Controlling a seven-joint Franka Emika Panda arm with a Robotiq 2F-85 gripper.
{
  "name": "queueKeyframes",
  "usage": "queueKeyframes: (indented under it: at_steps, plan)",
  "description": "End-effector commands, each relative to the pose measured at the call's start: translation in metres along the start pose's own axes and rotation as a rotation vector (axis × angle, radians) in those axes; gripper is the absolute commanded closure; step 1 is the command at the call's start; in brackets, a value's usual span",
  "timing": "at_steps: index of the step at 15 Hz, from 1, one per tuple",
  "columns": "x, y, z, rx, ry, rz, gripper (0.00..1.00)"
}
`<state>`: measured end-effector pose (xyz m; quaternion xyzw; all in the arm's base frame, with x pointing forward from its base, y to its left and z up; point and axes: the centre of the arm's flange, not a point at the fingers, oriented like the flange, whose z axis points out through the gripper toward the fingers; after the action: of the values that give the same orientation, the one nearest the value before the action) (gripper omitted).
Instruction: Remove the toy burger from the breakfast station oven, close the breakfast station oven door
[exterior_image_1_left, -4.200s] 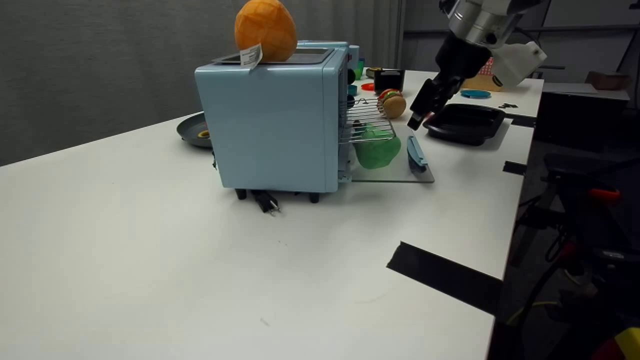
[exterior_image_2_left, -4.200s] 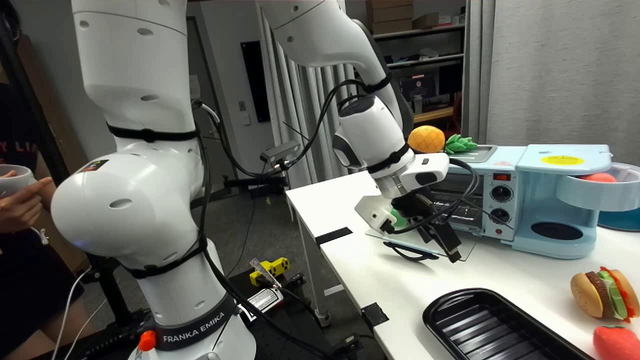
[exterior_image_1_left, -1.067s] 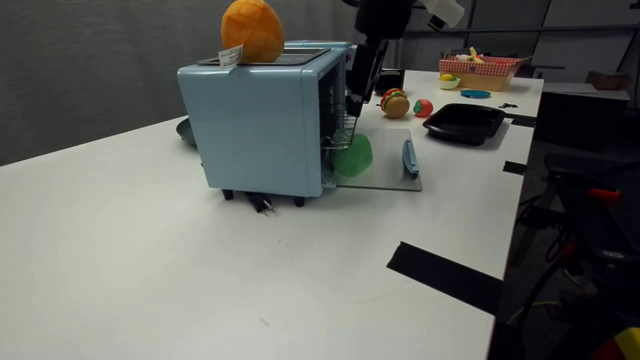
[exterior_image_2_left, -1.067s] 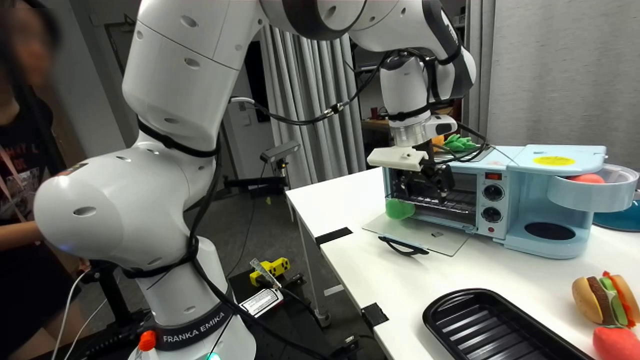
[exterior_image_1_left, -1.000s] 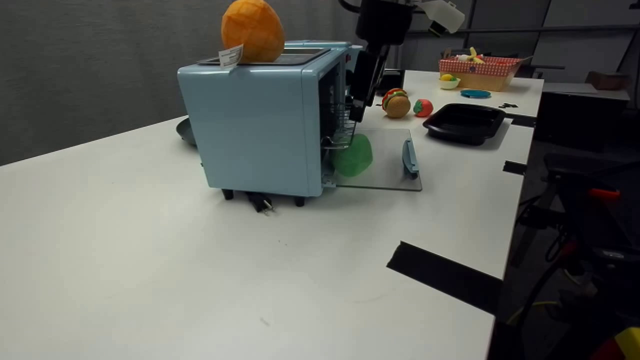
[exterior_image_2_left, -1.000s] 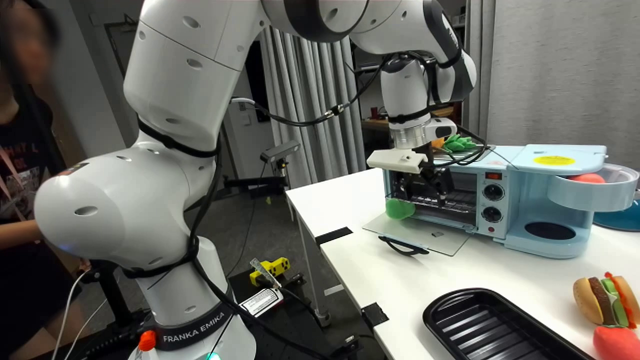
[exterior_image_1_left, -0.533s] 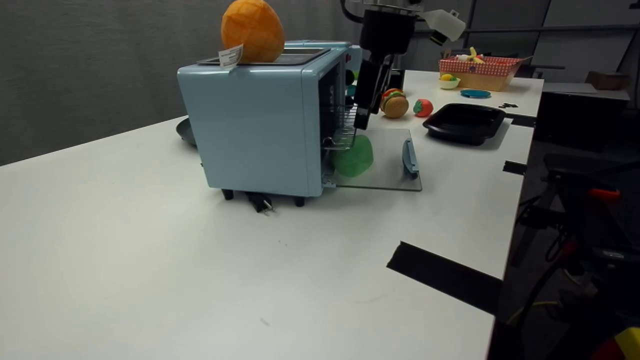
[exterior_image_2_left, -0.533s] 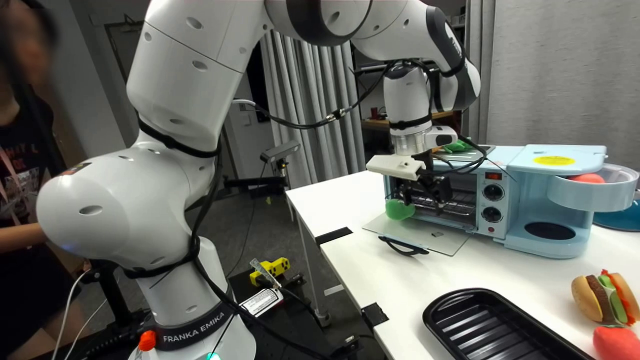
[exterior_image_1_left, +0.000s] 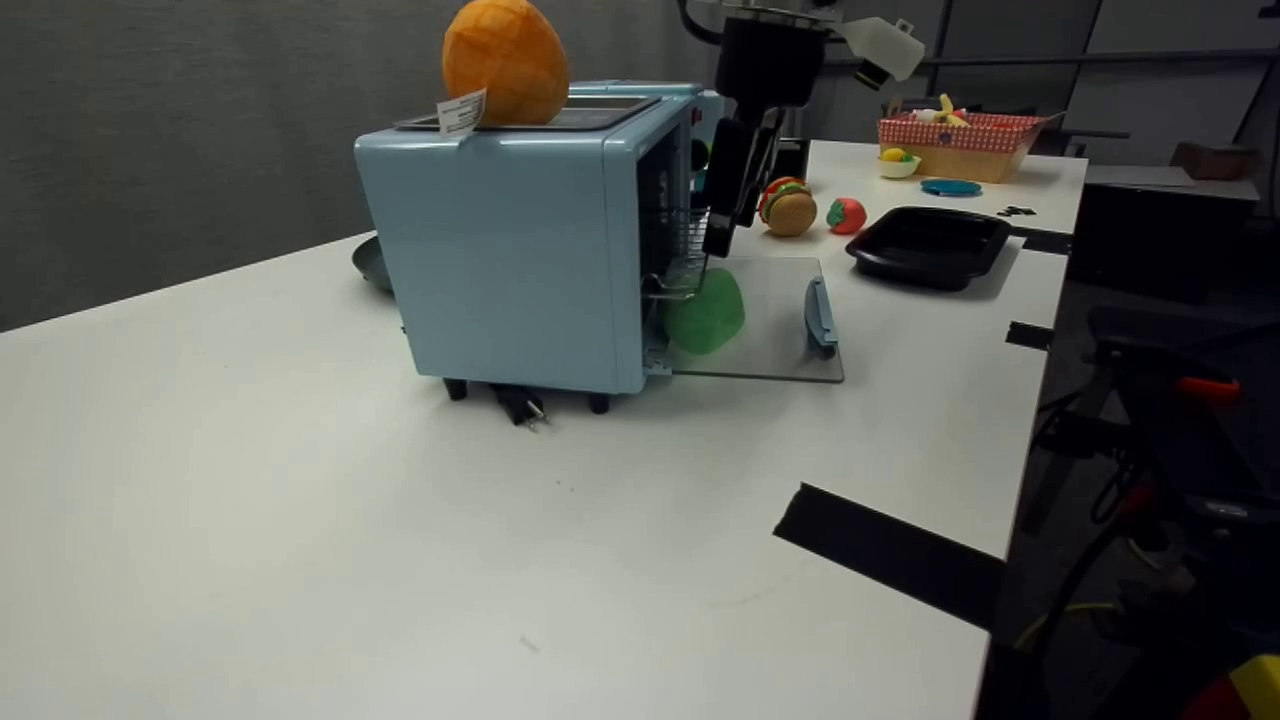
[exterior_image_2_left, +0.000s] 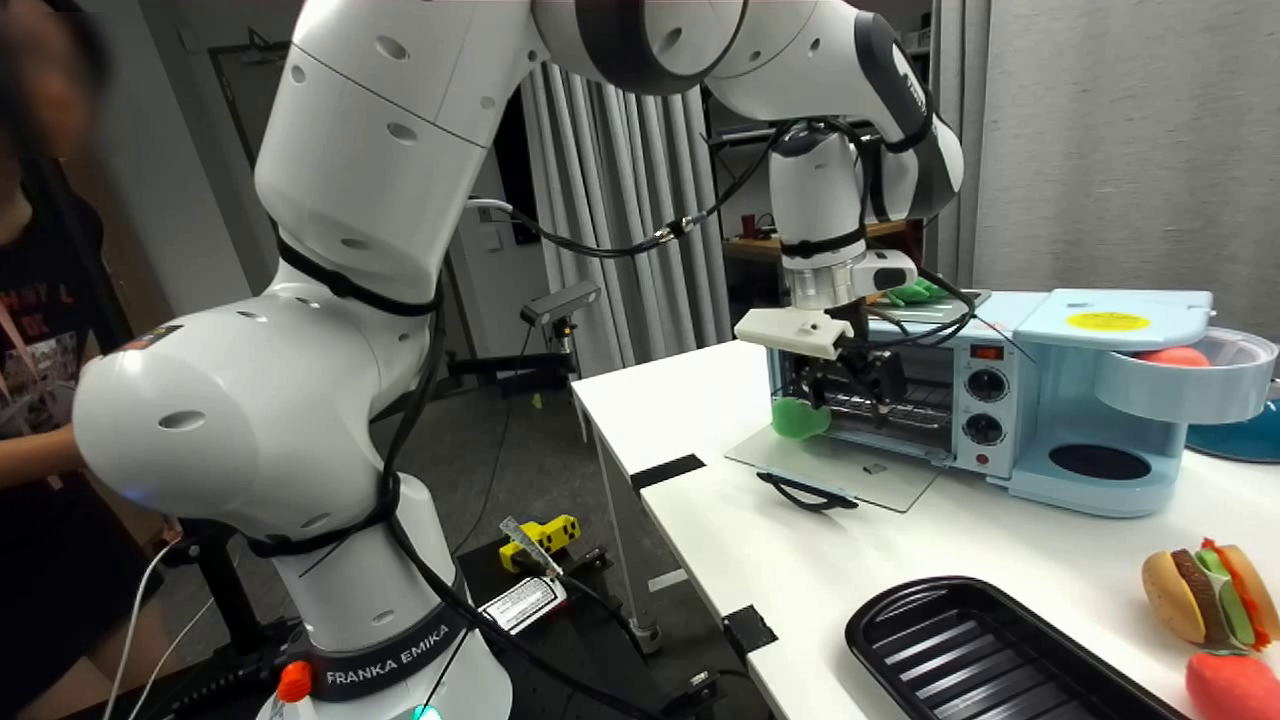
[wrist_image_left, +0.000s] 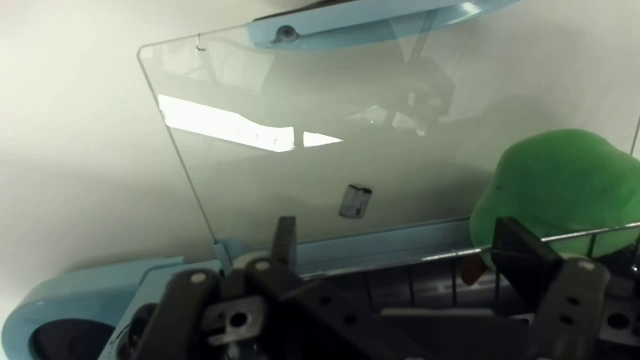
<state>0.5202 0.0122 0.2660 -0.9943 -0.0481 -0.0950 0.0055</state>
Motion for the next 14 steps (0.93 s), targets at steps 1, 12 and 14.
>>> queueKeyframes:
  at_steps: [1, 12, 14]
  plan:
    - [0.002, 0.001, -0.012, 0.010, -0.038, -0.018, 0.00]
    - [-0.012, -0.007, -0.022, 0.034, -0.055, -0.033, 0.00]
    - [-0.013, -0.006, -0.019, 0.035, -0.064, -0.036, 0.00]
